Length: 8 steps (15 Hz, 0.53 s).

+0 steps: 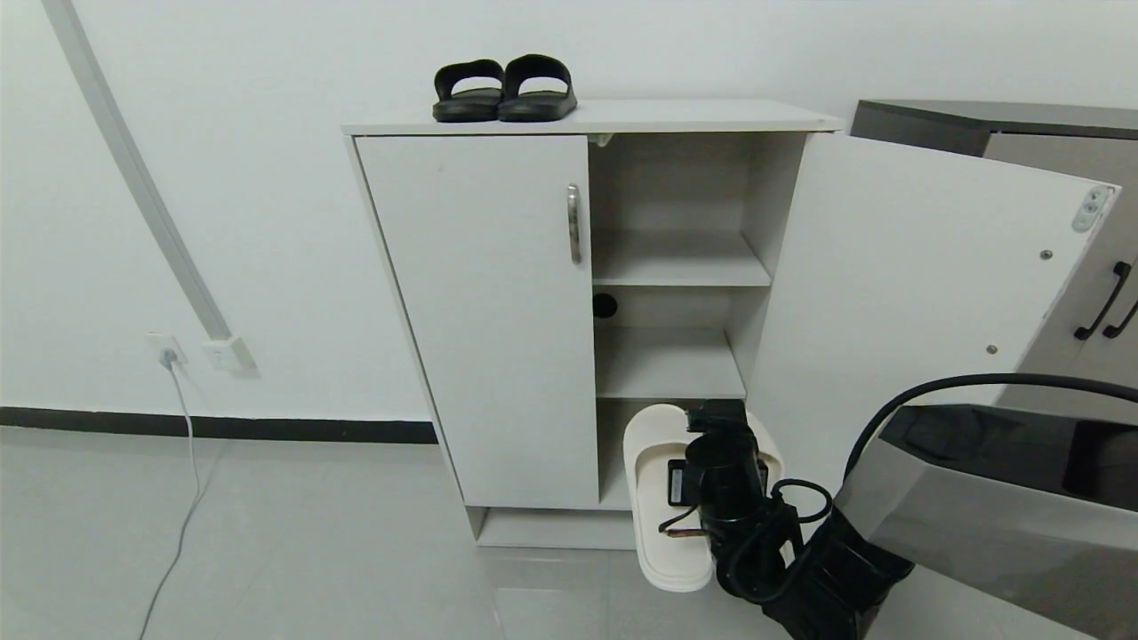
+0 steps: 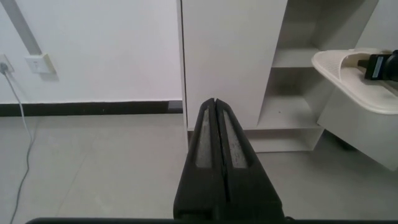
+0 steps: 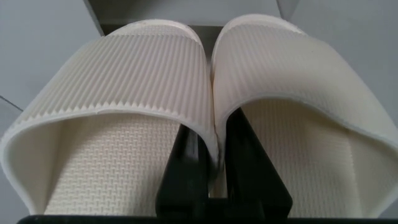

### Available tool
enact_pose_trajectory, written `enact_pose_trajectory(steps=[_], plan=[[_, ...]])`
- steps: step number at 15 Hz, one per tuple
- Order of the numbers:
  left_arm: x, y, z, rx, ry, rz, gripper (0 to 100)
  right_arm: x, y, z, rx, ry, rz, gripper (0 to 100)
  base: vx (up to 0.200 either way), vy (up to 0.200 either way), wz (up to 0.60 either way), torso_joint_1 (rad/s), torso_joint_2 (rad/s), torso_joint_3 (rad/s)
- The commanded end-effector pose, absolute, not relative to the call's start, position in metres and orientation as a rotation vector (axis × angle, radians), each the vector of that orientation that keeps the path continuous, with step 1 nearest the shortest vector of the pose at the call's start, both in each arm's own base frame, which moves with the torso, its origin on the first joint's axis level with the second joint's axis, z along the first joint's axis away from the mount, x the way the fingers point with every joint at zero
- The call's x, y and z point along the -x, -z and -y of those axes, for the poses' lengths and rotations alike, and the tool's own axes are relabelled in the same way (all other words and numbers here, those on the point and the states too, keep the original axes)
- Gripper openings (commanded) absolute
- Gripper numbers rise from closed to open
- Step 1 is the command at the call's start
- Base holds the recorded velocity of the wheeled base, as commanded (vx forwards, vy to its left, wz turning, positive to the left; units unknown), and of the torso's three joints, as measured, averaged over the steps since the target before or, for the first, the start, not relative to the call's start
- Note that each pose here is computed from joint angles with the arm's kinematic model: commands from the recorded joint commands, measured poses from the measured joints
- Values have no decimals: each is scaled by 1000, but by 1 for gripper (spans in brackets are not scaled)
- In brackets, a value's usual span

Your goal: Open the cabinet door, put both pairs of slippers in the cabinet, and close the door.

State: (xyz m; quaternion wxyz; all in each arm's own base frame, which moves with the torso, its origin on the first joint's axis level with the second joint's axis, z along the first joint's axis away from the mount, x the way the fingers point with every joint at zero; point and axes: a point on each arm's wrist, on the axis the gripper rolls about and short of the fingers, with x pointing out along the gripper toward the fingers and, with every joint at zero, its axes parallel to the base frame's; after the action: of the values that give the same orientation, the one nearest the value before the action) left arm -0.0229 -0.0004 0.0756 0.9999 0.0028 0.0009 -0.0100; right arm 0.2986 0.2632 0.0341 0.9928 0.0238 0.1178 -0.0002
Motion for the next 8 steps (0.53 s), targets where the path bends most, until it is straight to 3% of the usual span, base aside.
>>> enact_pose_trajectory(steps=[1,8], plan=[[23,-75,0,-6,20,-5,0,-298,-34,-263,-48,-1,-236,0,0,0,0,2,7,-110],[23,-75,0,-6,20,-6,0,-300,-26,-263,-37,4,-249,0,0,0,0,2,4,-179]])
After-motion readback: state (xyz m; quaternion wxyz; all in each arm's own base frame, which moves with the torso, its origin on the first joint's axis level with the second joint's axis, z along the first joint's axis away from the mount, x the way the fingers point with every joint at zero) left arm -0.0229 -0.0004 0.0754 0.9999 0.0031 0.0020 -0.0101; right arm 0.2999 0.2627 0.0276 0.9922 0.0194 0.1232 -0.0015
